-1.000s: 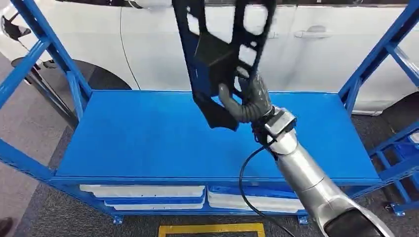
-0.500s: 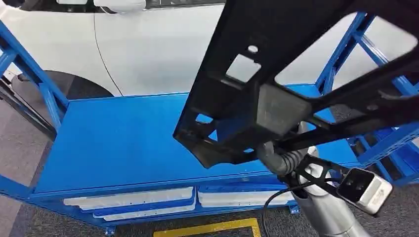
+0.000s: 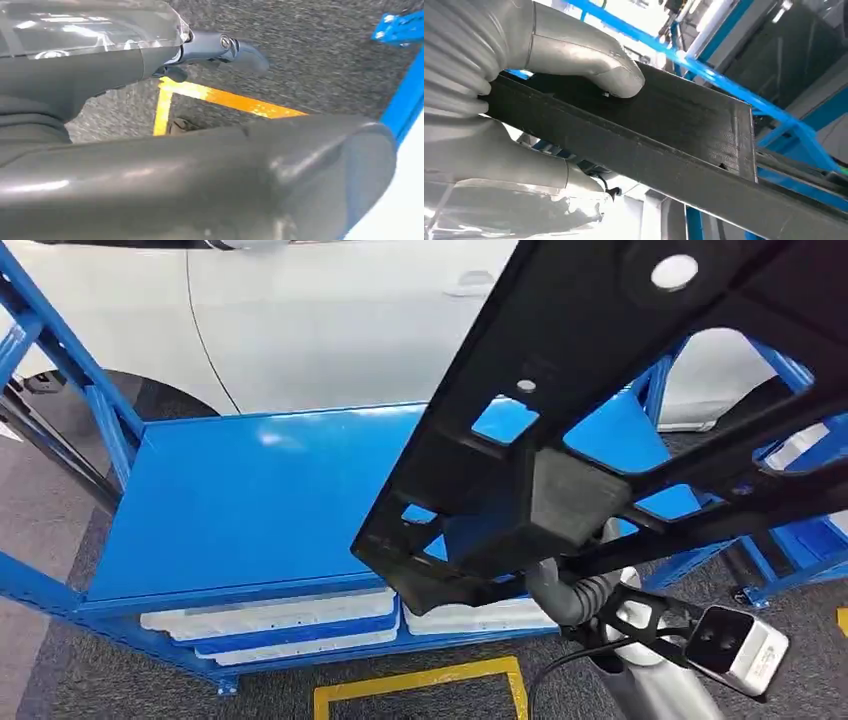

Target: Take the parts from the cabinet and place them on the table.

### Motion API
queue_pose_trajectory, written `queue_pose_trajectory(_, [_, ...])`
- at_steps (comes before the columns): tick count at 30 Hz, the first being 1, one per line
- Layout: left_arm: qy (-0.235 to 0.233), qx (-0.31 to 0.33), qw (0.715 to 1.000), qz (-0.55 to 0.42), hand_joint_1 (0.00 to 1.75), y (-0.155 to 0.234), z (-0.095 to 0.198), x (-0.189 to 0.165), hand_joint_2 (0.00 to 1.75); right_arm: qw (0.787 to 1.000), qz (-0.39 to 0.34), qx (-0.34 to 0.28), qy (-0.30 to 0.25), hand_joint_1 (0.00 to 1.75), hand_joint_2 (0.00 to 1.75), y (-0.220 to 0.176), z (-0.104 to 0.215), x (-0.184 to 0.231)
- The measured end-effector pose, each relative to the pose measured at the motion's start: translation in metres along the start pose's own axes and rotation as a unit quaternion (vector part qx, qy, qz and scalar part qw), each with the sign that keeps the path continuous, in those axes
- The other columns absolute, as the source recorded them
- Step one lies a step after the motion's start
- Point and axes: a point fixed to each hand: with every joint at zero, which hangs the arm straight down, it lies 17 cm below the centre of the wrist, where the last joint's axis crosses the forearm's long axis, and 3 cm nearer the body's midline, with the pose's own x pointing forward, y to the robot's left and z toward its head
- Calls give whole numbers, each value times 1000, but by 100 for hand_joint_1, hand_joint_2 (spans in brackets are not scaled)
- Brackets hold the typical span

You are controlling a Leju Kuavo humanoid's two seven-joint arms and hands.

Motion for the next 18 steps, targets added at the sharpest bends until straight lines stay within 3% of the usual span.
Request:
queue_pose_trajectory(9, [11, 2, 1000, 3, 0, 1, 0, -4, 0, 999, -48, -8, -10, 175, 175, -12, -6, 1])
queue_pose_trajectory(18, [46, 12, 999, 9, 0, -1, 6, -28, 0, 995, -99, 1, -3, 175, 175, 4, 25, 6])
